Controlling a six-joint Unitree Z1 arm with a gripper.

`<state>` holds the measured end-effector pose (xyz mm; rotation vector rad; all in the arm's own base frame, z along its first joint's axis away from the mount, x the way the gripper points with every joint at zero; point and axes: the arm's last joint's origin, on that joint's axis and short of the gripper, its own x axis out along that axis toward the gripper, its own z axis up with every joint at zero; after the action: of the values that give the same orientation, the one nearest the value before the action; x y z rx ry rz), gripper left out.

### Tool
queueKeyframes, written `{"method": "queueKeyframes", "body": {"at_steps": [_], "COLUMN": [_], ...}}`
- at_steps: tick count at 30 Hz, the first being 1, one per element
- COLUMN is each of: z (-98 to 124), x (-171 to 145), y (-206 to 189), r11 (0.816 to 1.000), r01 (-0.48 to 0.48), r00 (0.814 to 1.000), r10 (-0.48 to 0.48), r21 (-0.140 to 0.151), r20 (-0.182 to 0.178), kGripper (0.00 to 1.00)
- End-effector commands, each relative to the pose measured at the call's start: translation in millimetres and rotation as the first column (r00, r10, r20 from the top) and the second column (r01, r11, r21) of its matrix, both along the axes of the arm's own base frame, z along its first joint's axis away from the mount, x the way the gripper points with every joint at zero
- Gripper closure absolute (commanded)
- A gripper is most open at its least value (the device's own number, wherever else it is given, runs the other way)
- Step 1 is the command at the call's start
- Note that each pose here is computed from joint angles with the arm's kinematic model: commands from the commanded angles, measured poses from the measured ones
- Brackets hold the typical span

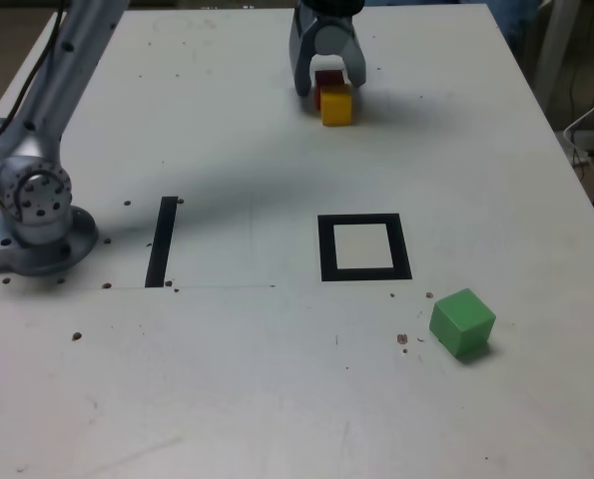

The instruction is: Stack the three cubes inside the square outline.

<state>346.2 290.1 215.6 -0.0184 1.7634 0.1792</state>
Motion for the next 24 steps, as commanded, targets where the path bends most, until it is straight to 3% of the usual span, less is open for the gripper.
{"method": "queueKeyframes", "body": {"at_steps": [1,16,24], "z": [-2,-3,7], "x": [0,0,2], "y": [1,1,2], "r11": [1.0,1.0,1.0], "r01": [-0.006,-0.006,0.012], "r00": [1.0,1.0,0.998], "r10": [0.006,0.006,-0.013], "r21": [-0.003,-0.019,0.002], "r20": [0.002,0.027,0.058], "kGripper": [0.48,0.64,0.68]}}
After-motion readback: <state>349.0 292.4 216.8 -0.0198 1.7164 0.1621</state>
